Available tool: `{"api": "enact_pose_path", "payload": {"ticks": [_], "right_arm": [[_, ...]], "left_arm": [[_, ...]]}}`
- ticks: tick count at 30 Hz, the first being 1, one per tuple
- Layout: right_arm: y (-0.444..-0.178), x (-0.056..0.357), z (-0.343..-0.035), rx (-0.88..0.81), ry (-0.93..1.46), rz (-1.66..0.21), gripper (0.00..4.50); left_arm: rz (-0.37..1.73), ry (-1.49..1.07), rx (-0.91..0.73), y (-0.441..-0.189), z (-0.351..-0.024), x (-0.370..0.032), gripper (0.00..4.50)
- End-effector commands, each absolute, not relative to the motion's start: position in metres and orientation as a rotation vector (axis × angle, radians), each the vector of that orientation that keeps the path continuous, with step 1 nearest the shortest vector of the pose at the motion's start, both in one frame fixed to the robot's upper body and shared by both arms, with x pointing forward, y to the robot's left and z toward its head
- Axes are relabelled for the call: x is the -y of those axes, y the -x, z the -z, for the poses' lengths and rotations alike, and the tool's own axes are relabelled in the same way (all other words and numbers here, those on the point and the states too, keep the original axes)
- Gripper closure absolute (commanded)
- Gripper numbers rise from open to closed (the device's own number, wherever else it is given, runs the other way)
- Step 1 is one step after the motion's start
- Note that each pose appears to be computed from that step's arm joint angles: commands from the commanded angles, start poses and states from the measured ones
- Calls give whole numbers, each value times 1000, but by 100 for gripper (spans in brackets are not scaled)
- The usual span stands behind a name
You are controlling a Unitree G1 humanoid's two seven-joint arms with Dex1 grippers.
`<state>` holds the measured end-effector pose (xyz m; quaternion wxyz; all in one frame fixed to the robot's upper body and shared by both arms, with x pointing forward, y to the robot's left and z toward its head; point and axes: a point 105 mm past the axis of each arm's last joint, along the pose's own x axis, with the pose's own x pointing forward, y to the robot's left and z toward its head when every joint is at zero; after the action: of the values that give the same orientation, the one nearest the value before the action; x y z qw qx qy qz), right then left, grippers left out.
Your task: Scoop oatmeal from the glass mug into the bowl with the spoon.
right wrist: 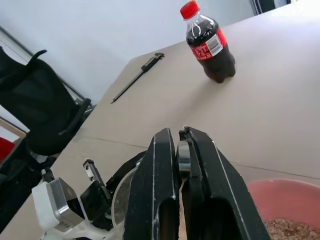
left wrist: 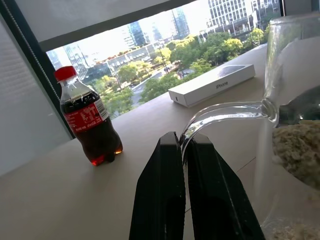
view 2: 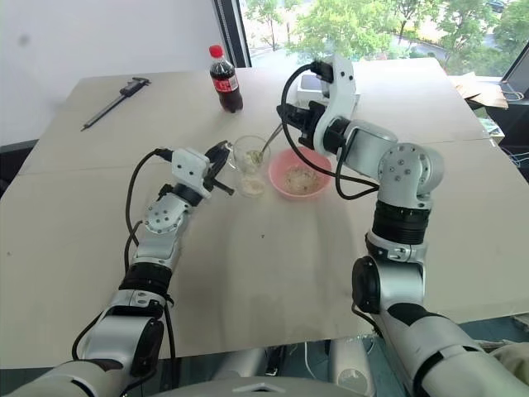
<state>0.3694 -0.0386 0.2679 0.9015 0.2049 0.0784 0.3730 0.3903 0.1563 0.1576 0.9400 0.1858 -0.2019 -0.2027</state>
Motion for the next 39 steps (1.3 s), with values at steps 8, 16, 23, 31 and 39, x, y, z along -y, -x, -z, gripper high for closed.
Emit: {"api": "enact_pose_path", "payload": {"ticks": [8, 16, 23, 31, 39], "right_arm": [[-359, 47, -296, -87, -467, -788, 450], [-361, 57, -292, -143, -548, -745, 450], [-361, 54, -288, -199, -660, -716, 450], [-367, 63, -285, -258, -780, -633, 450], [-368, 64, -280, -313, -880, -598, 450]], "left_arm": [[412, -357, 361, -393, -145, -157, 447], [400, -343, 355, -392, -143, -159, 447], [397, -336, 355, -392, -142, -158, 447], [387, -334, 368, -391, -141, -155, 447], [360, -336, 378, -389, -139, -155, 447]]}}
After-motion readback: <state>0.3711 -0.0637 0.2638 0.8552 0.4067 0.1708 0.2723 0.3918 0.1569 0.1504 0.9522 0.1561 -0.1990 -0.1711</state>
